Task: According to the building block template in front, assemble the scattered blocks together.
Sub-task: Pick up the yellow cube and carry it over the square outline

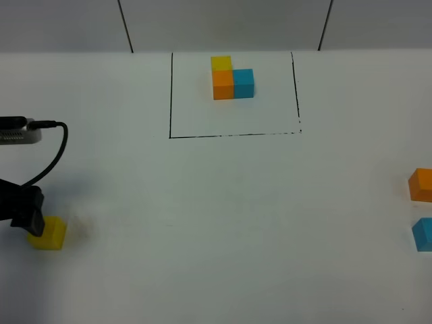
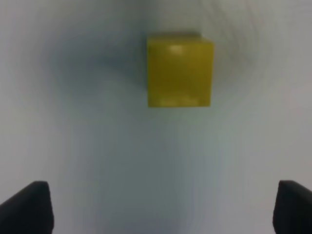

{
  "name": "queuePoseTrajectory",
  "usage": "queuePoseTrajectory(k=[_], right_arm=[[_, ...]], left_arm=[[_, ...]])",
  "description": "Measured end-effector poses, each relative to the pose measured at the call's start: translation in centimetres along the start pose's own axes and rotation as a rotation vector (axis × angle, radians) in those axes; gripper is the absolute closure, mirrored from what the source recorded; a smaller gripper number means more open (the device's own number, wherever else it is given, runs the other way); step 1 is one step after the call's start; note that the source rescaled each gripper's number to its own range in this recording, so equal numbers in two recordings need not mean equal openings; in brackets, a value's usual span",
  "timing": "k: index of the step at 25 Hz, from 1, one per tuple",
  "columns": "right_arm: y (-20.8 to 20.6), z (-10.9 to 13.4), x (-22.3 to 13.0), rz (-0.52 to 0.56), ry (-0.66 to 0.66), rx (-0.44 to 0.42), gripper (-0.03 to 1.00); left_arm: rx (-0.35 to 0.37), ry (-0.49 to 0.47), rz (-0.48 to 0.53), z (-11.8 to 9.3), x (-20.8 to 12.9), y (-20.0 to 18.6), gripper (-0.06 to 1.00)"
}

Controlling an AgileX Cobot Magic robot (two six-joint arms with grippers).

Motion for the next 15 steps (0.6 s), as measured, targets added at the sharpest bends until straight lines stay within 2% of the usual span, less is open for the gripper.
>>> queuePoseTrajectory(k=[7,15], right_arm=[[0.0,0.0,0.0,0.0,0.0,0.0,0.26],[0.0,0.0,0.0,0.0,0.0,0.0,0.26]], left_arm=[[-0.001,-0.001,0.012,0.4,1.6,2.6,0.0],[0.003,0.011,-0.005,0.1,2.1,3.0,0.02]])
Point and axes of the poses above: a point on each arm's last joint axis where the gripper is mounted, y pointing out along that axis toward the gripper, z along the wrist's bending axis when the last joint is at zero, x = y × z, the point moved 1 cm from there along y, pointing out along that axis toward the gripper, and after that the axes turned 13 degrees about y, right-handed, at the moved point
